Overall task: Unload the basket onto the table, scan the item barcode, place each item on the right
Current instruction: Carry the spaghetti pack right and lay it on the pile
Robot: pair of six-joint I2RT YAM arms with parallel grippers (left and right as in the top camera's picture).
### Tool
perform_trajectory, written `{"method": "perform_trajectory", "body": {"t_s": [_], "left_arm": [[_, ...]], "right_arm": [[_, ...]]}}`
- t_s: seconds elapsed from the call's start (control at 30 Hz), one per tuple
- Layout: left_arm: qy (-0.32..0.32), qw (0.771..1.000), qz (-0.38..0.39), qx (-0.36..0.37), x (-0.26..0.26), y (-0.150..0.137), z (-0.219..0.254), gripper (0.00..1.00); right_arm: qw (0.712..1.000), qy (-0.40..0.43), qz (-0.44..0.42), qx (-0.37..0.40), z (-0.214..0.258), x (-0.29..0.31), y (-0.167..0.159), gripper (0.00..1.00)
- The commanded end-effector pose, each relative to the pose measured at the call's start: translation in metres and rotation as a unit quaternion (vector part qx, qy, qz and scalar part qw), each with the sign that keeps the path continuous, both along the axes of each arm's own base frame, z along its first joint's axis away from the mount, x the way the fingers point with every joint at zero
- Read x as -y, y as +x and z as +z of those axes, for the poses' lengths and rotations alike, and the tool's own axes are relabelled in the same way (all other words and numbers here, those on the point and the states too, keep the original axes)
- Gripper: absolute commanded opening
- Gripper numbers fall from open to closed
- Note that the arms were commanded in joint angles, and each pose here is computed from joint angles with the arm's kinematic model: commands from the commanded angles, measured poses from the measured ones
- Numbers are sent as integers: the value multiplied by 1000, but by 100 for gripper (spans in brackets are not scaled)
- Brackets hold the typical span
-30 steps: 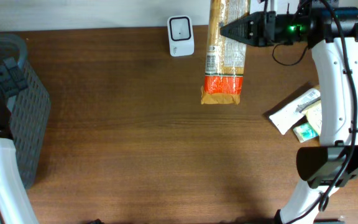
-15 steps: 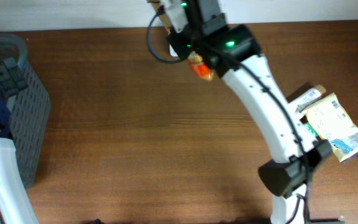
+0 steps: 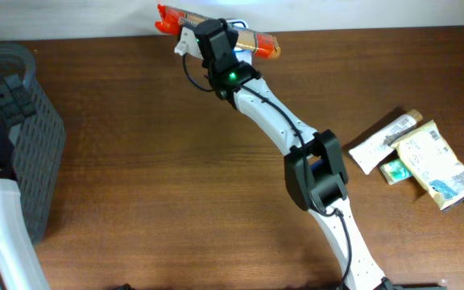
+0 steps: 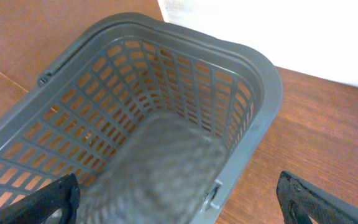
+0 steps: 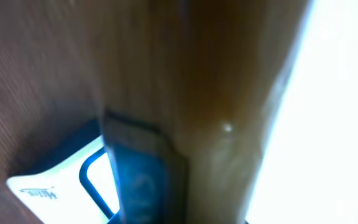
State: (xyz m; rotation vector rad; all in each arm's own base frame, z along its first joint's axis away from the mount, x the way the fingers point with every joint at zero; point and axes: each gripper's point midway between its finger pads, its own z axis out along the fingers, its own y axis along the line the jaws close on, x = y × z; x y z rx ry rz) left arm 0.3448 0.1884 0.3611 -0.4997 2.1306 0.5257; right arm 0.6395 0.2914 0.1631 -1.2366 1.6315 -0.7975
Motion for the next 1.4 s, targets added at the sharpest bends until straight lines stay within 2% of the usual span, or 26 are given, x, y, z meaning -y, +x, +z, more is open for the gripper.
{"method": "perform_trajectory", "body": {"t_s": [0.0, 0.17, 0.33, 0.73, 0.83, 0.9, 1.03, 1.1, 1.2, 1.23, 1.3, 1.37], "left_arm": [[6, 1000, -1, -1, -1, 0, 2, 99], [6, 1000, -1, -1, -1, 0, 2, 99], [6, 1000, -1, -1, -1, 0, 2, 99], [6, 1000, -1, -1, -1, 0, 2, 99], [6, 1000, -1, -1, -1, 0, 2, 99], [6, 1000, -1, -1, -1, 0, 2, 99], [6, 1000, -1, -1, -1, 0, 2, 99], [6, 1000, -1, -1, -1, 0, 2, 99], [6, 1000, -1, -1, -1, 0, 2, 99], [6, 1000, -1, -1, -1, 0, 2, 99], [6, 1000, -1, -1, -1, 0, 2, 99], [6, 1000, -1, -1, -1, 0, 2, 99]], "right_arm": [[998, 17, 0, 67, 55, 3, 9, 4], [993, 46, 41, 104, 76, -10, 15, 4], [994, 12, 44, 96, 56, -4, 22, 4], [997, -2, 53, 61, 36, -4, 18, 4], [997, 7, 38, 64, 51, -7, 10, 4], [996, 60, 15, 57, 76, -2, 0, 4], [986, 154, -59, 4, 132, 32, -45, 4], [950, 267, -153, -55, 155, 68, -92, 4], [883, 355, -285, -114, 160, 126, -150, 4], [846, 373, -357, -134, 156, 162, -175, 4], [809, 371, -430, -151, 144, 202, -195, 4], [746, 364, -531, -171, 119, 258, -215, 4]]}}
